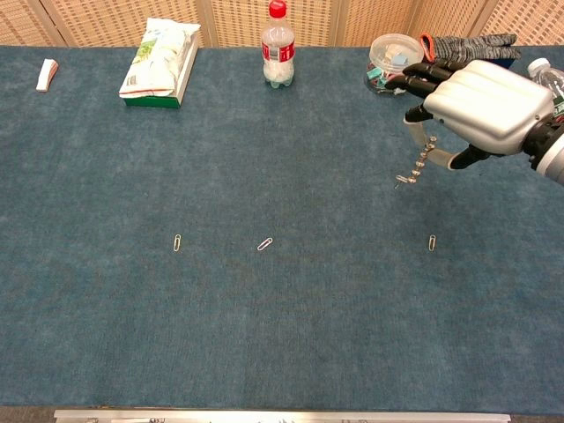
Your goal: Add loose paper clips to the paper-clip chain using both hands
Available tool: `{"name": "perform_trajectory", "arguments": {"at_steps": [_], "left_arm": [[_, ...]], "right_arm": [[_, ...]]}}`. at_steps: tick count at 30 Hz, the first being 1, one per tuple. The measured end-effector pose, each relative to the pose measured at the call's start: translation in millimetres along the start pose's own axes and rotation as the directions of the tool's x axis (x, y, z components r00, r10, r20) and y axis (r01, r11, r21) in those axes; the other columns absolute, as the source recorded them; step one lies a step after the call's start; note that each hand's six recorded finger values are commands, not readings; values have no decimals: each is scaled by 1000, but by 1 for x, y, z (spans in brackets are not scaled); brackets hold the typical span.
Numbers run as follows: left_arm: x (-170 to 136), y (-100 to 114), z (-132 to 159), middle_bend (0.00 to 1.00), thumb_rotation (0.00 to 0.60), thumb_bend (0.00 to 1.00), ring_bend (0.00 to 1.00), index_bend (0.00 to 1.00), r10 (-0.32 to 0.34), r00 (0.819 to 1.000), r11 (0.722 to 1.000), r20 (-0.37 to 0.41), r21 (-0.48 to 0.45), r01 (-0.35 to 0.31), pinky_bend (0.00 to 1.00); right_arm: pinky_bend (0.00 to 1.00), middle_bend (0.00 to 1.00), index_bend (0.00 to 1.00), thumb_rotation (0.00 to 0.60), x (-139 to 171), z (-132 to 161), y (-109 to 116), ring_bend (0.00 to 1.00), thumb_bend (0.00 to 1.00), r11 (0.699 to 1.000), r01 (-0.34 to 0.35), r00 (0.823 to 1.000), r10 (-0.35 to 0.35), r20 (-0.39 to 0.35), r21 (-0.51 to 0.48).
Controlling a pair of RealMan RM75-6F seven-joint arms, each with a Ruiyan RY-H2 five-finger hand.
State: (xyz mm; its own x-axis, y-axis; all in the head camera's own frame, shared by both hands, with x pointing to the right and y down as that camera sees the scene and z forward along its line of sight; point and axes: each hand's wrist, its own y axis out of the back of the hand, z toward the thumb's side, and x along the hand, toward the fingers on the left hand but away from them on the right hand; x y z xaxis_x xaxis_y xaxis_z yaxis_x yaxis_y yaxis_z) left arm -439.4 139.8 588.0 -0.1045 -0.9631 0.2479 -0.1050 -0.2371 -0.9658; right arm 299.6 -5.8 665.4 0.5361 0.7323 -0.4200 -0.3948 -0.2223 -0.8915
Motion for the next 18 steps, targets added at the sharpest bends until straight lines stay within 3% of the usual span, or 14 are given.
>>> {"name": "perform_trajectory", "arguments": {"at_steps": [7,10,13,18], "left_arm": [[0,0,0,83,600,225,0,395,1,1000,1000,-2,-1,-1,56],[0,0,0,83,600,225,0,395,2,1000,1000,-2,-1,-2,56],[0,1,0,84,600,225,0,395,3,1000,1000,-3,-1,-3,56],[0,0,-1,84,600,225,0,400,2,1000,1000,-3,4,-2,56]], "right_arm": [[152,89,564,600,1,-35,1,0,305,1000,15,993,-15,117,0],[127,58,396,600,2,-50,-2,0,225,1000,-3,984,5,178,-9],[123,51,216,600,5,-64,-5,0,52,999,-32,969,36,246,-21],[122,51,143,600,15,-69,-2,0,4,999,-28,957,39,286,-44]]}}
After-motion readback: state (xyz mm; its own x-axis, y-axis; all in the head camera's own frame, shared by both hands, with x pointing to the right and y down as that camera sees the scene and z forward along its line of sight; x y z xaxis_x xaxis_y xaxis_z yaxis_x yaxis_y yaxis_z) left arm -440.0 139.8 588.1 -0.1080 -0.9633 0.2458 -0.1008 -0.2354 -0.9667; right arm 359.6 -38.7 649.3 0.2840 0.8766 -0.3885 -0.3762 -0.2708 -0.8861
